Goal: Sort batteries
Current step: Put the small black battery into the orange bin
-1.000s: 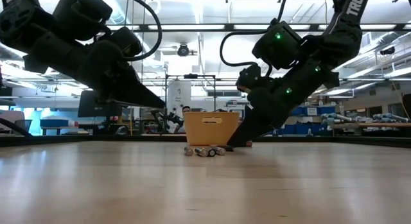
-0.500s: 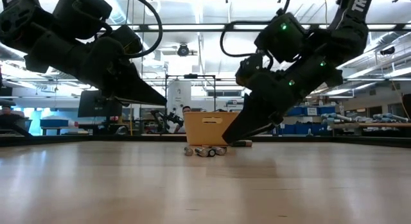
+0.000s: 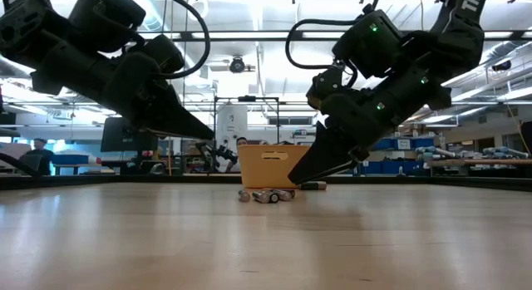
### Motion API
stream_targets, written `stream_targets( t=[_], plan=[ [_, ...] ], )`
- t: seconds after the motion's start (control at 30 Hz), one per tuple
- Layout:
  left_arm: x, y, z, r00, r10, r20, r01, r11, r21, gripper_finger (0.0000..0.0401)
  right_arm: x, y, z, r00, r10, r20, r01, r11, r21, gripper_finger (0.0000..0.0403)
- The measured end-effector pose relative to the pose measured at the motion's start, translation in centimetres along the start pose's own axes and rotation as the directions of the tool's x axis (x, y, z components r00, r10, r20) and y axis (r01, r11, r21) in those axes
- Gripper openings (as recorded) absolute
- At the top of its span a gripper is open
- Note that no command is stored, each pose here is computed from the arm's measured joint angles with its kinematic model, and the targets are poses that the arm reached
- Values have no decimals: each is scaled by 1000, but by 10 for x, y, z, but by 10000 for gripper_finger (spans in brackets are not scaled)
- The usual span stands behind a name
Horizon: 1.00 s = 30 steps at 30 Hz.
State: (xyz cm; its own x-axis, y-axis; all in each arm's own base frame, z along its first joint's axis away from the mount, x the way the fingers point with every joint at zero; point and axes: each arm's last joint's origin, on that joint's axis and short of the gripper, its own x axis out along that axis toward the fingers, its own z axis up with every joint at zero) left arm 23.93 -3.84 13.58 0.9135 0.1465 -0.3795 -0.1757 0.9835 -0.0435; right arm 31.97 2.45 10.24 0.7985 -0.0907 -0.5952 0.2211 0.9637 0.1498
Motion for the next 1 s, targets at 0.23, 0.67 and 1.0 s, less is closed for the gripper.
stream_targets(
  t=[0.23,0.67,1.0],
  plan=[
    [0,0,-1,1000,2,-11,-2,1000,4,6,3,4,9,1000,-10,-26,10,1000,-5,166],
    [0,0,-2,1000,4,-25,-4,1000,11,6,10,7,4,994,-63,-85,64,998,5,166],
    [0,1,-3,1000,6,-31,-5,1000,10,6,10,11,6,997,-54,-58,56,997,44,166]
  ],
)
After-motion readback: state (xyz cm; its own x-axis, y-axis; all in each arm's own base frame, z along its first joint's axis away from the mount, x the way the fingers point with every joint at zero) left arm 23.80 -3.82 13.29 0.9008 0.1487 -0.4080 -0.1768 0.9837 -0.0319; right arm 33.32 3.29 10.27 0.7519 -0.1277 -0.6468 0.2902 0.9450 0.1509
